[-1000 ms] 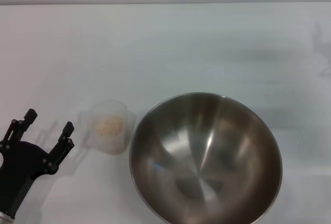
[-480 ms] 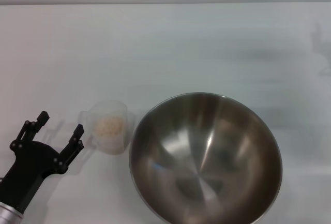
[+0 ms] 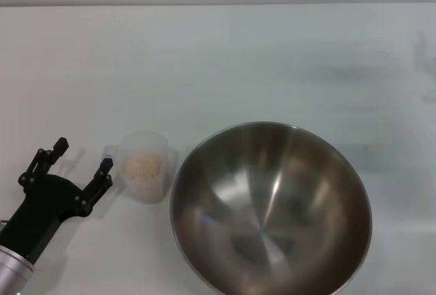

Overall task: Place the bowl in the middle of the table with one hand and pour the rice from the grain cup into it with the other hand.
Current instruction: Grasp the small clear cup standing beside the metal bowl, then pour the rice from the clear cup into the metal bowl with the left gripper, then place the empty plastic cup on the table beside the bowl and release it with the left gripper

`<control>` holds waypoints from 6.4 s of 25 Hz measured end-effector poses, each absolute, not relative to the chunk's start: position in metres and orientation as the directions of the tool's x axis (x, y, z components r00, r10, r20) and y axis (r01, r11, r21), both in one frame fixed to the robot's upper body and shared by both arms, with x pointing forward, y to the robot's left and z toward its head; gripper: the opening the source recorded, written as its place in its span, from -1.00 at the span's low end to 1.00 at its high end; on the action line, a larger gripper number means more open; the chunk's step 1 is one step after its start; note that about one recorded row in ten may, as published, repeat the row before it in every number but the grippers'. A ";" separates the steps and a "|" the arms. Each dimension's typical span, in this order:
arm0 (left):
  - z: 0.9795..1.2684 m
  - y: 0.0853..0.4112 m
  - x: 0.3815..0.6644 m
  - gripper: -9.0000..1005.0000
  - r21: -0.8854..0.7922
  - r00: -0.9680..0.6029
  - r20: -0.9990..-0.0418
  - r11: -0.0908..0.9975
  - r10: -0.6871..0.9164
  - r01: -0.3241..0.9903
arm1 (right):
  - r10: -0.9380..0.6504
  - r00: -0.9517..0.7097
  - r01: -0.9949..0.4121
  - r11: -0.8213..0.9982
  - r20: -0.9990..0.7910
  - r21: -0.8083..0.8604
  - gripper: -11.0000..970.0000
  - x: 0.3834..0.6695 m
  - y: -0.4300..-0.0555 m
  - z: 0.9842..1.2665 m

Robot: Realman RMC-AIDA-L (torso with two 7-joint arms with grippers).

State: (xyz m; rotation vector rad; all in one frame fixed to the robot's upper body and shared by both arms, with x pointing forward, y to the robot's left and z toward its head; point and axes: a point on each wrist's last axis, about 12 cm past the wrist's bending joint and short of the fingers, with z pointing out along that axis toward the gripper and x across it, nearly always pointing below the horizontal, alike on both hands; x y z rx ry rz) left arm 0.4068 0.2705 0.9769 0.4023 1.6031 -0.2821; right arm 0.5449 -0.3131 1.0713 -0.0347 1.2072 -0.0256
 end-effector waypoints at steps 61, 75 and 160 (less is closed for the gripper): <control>1.044 0.211 0.460 -0.91 0.728 0.664 -0.575 0.670 0.478 0.147 | -0.050 0.375 -0.008 0.998 -0.926 -0.058 -0.10 0.557 -0.308 1.079; 1.060 0.194 0.468 -0.89 0.910 0.815 0.063 0.303 0.575 -0.284 | -0.110 0.377 0.011 0.993 -0.920 -0.115 -0.10 0.560 -0.308 1.081; 0.990 0.253 0.461 -0.76 0.024 -0.047 -0.998 0.973 0.035 0.228 | -0.096 0.372 -0.048 0.991 -0.923 -0.122 -0.10 0.578 -0.286 1.088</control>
